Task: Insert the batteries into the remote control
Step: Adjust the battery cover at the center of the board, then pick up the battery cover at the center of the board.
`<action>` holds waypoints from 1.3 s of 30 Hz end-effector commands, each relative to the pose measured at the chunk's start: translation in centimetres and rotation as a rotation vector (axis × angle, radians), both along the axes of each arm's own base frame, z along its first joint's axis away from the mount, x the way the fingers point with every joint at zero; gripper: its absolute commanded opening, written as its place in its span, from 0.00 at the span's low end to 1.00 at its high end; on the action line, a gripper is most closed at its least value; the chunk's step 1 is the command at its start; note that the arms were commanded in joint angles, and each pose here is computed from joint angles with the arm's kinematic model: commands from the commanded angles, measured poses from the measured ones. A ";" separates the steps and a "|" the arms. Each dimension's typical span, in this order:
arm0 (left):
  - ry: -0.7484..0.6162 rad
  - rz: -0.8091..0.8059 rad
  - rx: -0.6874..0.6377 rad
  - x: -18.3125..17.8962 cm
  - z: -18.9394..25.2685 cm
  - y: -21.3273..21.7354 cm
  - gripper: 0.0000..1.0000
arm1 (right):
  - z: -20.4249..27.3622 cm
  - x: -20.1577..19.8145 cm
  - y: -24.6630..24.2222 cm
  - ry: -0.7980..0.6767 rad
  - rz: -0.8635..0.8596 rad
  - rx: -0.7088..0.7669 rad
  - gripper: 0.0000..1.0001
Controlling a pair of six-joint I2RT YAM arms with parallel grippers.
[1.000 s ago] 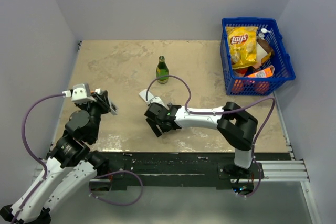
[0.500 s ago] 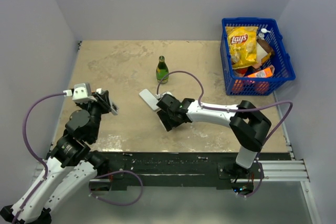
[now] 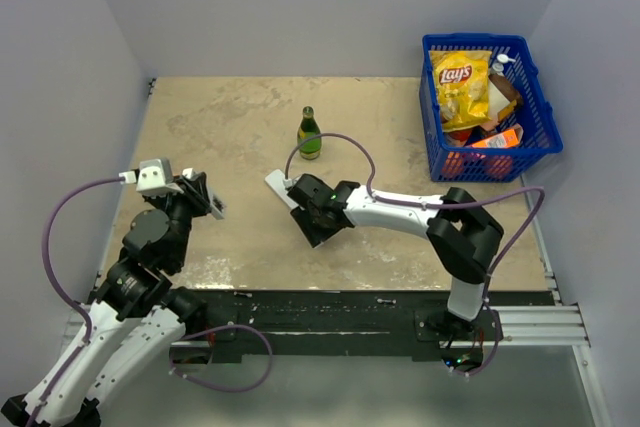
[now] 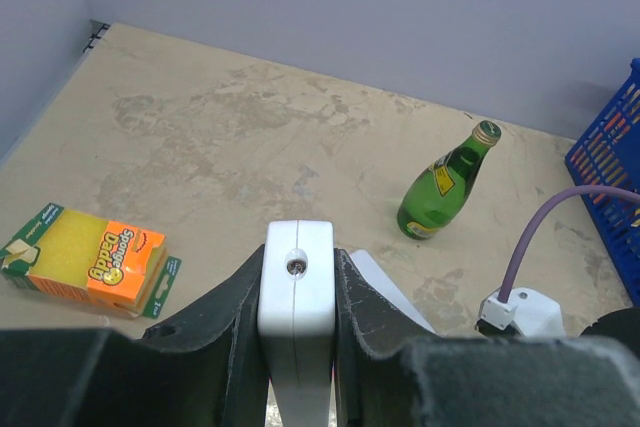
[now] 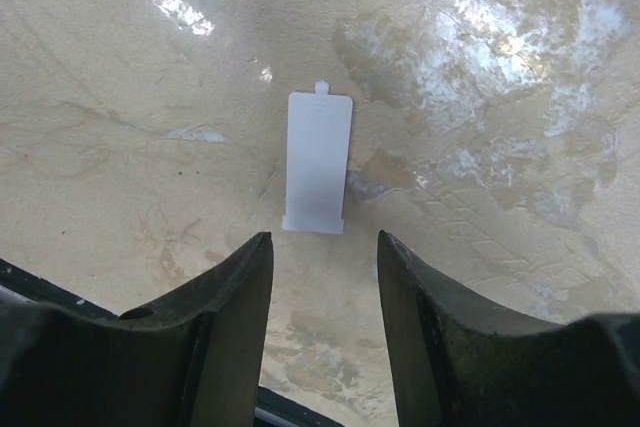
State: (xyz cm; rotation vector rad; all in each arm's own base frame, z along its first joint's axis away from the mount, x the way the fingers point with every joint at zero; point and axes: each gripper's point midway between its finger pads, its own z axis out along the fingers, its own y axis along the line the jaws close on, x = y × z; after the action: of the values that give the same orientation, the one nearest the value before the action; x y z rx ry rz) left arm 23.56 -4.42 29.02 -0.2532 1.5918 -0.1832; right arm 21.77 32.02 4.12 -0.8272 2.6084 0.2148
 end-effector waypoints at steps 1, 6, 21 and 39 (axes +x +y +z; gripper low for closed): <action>-0.052 -0.010 -0.025 0.1 1.3 -0.1 0.00 | 0.5 -0.5 0.9 0.043 0.017 -0.005 0.48; -0.050 -0.028 -0.027 0.1 1.2 -0.4 0.00 | -0.4 -0.9 1.1 0.083 0.019 -0.036 0.45; -0.052 -0.045 -0.028 0.1 1.2 -0.6 0.00 | -1.6 -0.2 1.5 0.099 0.023 -0.094 0.41; -0.043 -0.095 -0.078 0.0 0.9 -1.6 0.00 | -3.0 1.0 0.7 0.047 -0.011 -0.166 0.38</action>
State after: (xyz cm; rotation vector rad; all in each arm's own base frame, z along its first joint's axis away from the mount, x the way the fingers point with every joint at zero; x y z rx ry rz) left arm 23.61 -5.35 28.71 -0.2162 1.6013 -0.2435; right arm 21.84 32.69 1.58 -0.8914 2.7213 0.0726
